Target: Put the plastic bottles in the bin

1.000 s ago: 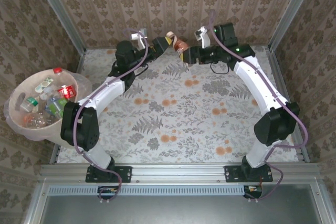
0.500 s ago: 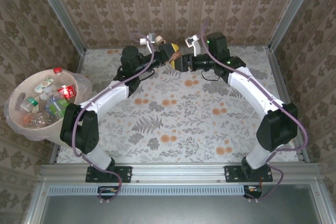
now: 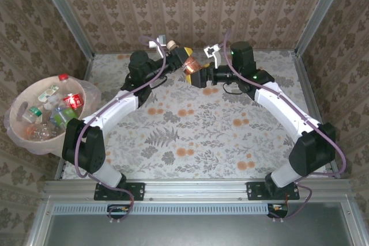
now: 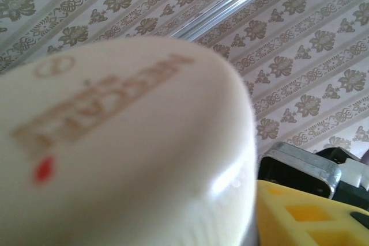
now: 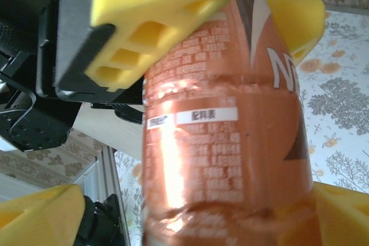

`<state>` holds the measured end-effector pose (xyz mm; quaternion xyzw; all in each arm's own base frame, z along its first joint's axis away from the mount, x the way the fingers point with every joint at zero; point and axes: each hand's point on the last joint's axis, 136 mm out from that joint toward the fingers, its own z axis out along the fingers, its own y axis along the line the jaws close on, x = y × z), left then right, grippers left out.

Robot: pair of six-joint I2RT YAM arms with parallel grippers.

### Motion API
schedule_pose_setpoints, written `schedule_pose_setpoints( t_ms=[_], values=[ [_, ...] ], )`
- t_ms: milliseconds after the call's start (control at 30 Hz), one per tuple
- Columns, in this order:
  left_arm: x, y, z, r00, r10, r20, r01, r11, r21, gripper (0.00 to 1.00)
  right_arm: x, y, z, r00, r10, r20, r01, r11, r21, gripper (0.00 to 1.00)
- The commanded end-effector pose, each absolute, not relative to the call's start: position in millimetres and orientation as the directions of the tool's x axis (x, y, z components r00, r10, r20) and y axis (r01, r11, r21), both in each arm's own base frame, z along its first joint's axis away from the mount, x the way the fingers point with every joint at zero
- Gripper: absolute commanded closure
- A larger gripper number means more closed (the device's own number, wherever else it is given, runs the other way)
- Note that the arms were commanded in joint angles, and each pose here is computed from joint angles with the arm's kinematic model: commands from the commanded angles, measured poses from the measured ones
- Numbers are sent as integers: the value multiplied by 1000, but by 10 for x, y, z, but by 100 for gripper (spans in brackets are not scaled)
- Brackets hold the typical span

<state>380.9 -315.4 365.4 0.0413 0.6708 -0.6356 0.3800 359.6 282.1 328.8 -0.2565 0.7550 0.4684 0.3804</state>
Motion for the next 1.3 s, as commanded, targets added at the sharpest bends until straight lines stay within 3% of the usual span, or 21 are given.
schedule_pose_setpoints(
  t_ms=[0,233,467,767,1033,1267],
  values=[
    [3789,-3052,3851,-642,-433,-632,597,235,-767,48,3541,2704,3441,-489,-24,-872,-769,485,418,0],
    [3712,-2771,3883,-536,-360,-764,598,477,-644,50,3482,2335,3641,-408,4,-913,-690,654,311,0],
    [3644,-2325,3879,-452,-289,-844,496,706,-507,51,3678,1626,3628,-324,88,-942,-365,907,210,0],
    [3364,-1538,4003,-397,-108,-911,279,932,-232,51,3780,1032,3424,-286,225,-931,-104,959,264,0],
    [2966,-729,4227,-395,24,-919,28,1000,14,51,3731,778,3290,-275,294,-915,-43,947,317,0],
    [2588,138,4427,-470,99,-877,-283,924,257,51,3769,659,3169,-282,316,-906,-7,943,332,0]
  ],
)
